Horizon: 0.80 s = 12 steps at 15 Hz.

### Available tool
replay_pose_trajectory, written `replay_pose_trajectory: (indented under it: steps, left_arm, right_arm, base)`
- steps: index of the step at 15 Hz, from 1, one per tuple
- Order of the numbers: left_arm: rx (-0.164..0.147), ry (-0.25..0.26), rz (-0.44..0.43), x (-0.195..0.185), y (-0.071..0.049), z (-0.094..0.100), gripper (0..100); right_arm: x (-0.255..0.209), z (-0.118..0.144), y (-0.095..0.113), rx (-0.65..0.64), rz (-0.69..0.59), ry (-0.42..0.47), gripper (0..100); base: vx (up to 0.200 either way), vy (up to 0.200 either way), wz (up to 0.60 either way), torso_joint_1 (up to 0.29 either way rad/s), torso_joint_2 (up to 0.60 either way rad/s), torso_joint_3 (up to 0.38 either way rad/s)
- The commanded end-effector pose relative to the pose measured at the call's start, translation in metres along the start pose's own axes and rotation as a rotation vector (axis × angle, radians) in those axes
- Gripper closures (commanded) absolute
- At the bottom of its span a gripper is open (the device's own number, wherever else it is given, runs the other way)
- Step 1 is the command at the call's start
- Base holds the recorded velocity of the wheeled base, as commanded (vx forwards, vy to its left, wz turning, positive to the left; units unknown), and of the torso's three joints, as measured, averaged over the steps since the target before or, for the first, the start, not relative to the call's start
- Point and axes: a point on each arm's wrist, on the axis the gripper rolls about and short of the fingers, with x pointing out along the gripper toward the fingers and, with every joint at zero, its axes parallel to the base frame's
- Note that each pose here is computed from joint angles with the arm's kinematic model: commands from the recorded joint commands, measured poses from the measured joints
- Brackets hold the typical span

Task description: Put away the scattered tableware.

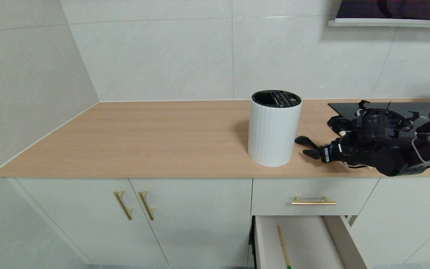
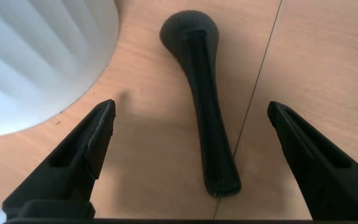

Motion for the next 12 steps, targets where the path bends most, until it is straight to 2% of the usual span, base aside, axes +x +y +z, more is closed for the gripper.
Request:
replay_pose_trajectory:
  steps: [1,8,9,12]
  left_arm:
    - [0.000,0.000,0.001,0.0000,0.0000,0.0000,0]
    - [0.000,0.000,0.000,0.0000,0.0000,0.0000,0]
    - [0.000,0.000,0.000,0.0000,0.0000,0.0000,0]
    - [0.000,0.000,0.000,0.0000,0.0000,0.0000,0]
  right_arm:
    - [0.0034,-0.0043,0.0001,0.002,0.002,0.011,0]
    - [0.0108,-0.0067,-0.0014,0.004,0.001,0.013,0]
    - [0.0129,-0.0077,-0.0019,0.004,0.000,0.015,100]
    - [0.0128,-0.0074,-0.0026,0.006,-0.002,0.013,100]
  base:
    - [0.000,0.000,0.00,0.000,0.00,0.000]
    - [0.000,0.000,0.00,0.000,0.00,0.000]
    - [0.000,0.000,0.00,0.000,0.00,0.000]
    - [0.000,0.000,0.00,0.000,0.00,0.000]
